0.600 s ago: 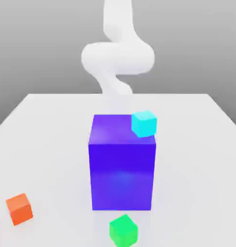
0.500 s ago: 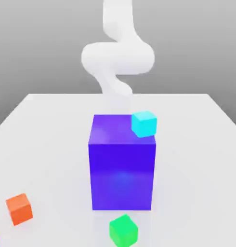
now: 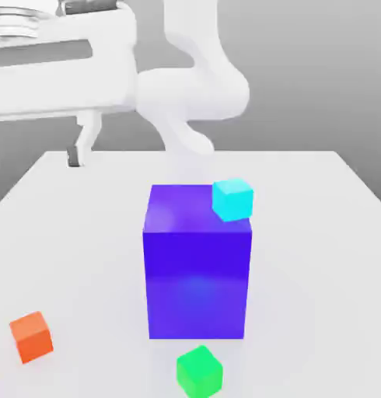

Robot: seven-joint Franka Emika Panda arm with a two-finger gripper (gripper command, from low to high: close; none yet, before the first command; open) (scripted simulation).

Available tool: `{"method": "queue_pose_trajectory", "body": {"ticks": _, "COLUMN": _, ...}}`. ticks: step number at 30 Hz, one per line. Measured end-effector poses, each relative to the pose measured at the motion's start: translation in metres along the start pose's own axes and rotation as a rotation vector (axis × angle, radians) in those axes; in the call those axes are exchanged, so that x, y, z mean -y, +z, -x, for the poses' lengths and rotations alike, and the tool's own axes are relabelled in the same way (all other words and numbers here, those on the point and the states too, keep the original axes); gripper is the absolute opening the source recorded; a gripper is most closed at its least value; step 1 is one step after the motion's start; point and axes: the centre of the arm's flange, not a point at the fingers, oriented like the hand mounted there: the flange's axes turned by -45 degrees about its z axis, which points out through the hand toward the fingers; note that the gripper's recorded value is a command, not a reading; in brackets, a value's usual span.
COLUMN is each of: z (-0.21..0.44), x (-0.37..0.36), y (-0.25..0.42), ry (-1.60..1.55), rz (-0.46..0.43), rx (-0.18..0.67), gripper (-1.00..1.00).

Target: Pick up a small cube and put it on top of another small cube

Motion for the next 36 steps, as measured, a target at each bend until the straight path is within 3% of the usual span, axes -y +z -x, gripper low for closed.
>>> {"method": "queue_pose_trajectory", "body": {"ticks": 15, "z": 0.078, "x": -0.157, "y": 0.208, "ry": 0.099, "rz": 0.106, "rx": 0.304, "gripper": 0.0}}
{"method": "queue_pose_trajectory", "body": {"ticks": 19, "z": 0.103, "x": -0.176, "y": 0.265, "ry": 0.104, "rz": 0.12, "rx": 0.331, "gripper": 0.0}}
{"method": "queue_pose_trajectory", "body": {"ticks": 20, "z": 0.108, "x": -0.177, "y": 0.277, "ry": 0.104, "rz": 0.12, "rx": 0.332, "gripper": -1.0}}
{"method": "queue_pose_trajectory", "body": {"ticks": 26, "z": 0.111, "x": -0.178, "y": 0.283, "ry": 0.105, "rz": 0.118, "rx": 0.333, "gripper": -1.0}}
{"method": "queue_pose_trajectory", "body": {"ticks": 31, "z": 0.089, "x": -0.169, "y": 0.226, "ry": 0.08, "rz": 0.118, "rx": 0.331, "gripper": -1.0}}
{"method": "queue_pose_trajectory", "body": {"ticks": 36, "z": 0.048, "x": -0.121, "y": 0.154, "ry": -0.306, "rz": 0.114, "rx": 0.324, "gripper": -1.0}}
